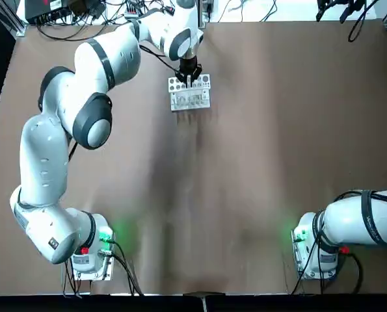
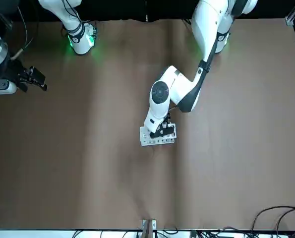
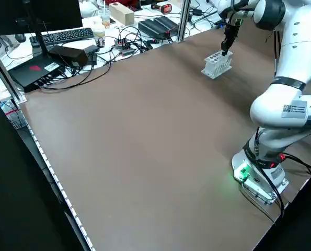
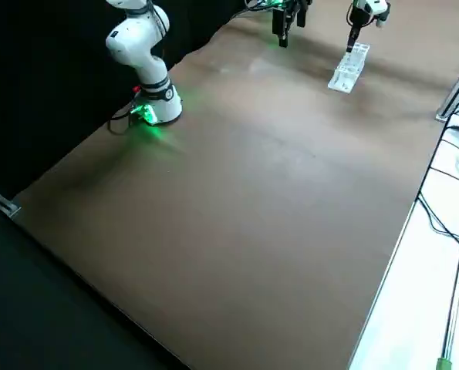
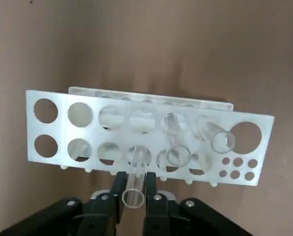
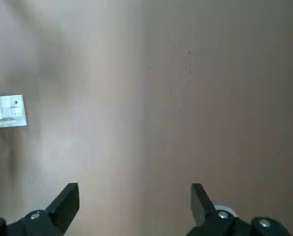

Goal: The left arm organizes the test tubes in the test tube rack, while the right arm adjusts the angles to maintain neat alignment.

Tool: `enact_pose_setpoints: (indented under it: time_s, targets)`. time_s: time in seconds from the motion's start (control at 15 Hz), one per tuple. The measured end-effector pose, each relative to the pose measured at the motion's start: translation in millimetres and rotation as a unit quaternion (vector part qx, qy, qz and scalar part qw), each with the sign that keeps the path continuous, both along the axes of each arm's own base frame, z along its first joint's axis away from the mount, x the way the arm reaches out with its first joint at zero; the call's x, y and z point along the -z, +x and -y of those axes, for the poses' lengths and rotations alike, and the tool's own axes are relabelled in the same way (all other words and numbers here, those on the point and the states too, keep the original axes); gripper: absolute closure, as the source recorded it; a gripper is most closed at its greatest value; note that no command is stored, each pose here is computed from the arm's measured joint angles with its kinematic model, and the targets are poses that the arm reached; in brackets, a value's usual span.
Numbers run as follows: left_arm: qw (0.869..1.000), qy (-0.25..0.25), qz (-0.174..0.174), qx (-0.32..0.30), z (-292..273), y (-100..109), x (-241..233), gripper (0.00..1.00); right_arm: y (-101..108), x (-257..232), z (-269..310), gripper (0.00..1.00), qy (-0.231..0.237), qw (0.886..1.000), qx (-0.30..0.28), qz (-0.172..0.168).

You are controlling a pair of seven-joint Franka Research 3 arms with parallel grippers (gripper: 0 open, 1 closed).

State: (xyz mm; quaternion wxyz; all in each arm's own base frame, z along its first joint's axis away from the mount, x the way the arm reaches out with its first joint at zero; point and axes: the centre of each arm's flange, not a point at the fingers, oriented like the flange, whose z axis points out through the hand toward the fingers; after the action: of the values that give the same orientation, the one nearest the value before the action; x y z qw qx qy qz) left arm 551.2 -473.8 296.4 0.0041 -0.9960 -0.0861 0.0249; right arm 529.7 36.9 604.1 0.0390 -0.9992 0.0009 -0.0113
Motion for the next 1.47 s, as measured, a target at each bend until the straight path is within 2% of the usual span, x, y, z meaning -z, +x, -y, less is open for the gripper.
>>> enact_pose_setpoints:
  time_s: [0.73,1.47]
  targets:
    - [1.0,-0.001,0.001,0.0,0.9,-0.2,-0.5,0.82,0.0,0.0,0.0,0.0,0.0,1.0,0.0,0.0]
    - [1.0,-0.013,-0.01,-0.01,1.6,-0.8,-0.5,0.79,0.0,0.1,-0.7,0.0,0.0,1.0,-0.001,0.0]
